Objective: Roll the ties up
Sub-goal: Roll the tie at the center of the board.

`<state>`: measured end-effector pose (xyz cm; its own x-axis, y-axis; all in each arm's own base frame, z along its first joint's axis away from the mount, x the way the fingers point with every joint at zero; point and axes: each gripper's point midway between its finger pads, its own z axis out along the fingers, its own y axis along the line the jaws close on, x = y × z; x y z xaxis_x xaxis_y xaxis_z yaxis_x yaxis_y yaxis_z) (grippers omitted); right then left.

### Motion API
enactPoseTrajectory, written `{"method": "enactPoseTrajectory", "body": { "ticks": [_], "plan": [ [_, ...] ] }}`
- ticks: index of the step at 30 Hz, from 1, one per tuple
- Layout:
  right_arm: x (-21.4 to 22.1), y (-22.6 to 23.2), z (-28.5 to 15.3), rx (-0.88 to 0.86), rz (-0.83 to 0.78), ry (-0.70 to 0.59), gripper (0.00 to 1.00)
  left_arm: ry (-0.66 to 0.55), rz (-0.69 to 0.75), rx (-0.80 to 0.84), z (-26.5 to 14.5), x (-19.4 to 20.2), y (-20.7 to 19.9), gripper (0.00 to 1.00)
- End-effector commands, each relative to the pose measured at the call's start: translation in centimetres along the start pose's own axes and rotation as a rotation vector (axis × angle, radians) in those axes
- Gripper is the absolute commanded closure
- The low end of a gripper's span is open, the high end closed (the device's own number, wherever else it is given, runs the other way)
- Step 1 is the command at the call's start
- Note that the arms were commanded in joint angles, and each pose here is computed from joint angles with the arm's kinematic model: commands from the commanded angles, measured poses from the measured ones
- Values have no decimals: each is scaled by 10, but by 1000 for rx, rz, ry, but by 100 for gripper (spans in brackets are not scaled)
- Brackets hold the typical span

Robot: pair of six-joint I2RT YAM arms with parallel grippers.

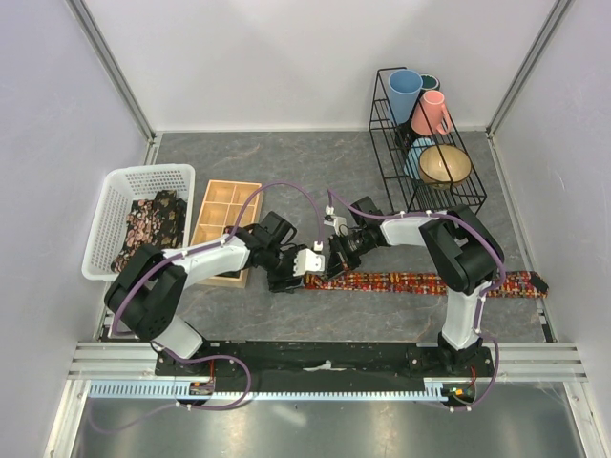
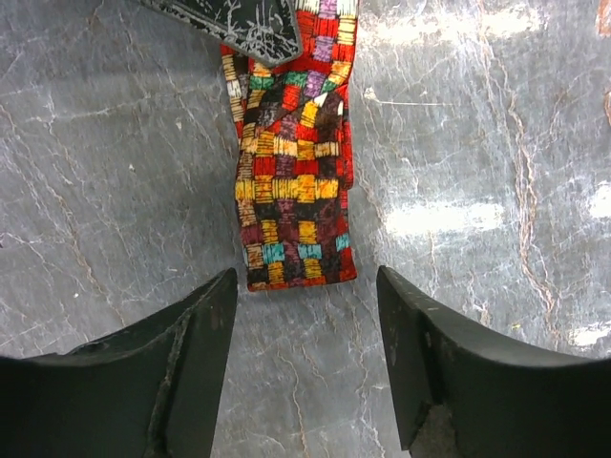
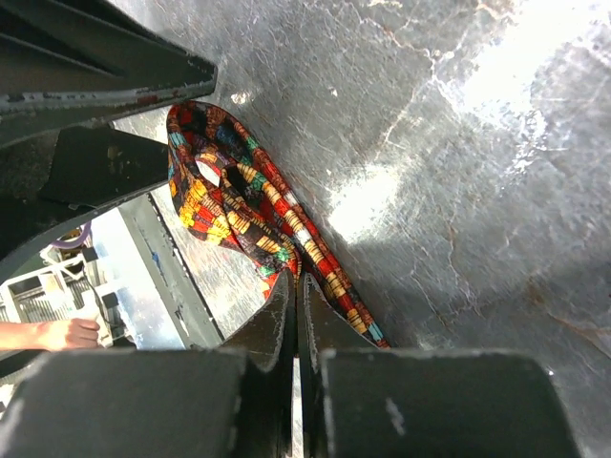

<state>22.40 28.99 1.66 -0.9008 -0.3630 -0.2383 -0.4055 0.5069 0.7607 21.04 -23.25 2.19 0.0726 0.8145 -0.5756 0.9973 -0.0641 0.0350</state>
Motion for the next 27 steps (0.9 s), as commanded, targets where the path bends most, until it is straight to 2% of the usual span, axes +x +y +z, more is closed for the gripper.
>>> {"method": "enactPoseTrajectory", "body": {
  "ticks": [1,7,15,21,27],
  "plan": [
    [-8,-16,4,65,-35,-13,100,-44,30,-10,1,-14,10,37],
    [-6,-20,5,78,-25,-11,100,-104,21,-12,-3,-35,16,48],
    [-9,-23,8,83,-11,-17,100,-205,-9,19,-11,-75,17,54],
    [-11,-21,8,76,-6,-25,100,-195,8,70,9,-87,6,55],
    [-12,-16,6,62,-6,-34,100,-110,18,52,26,-76,9,58]
  ]
}}
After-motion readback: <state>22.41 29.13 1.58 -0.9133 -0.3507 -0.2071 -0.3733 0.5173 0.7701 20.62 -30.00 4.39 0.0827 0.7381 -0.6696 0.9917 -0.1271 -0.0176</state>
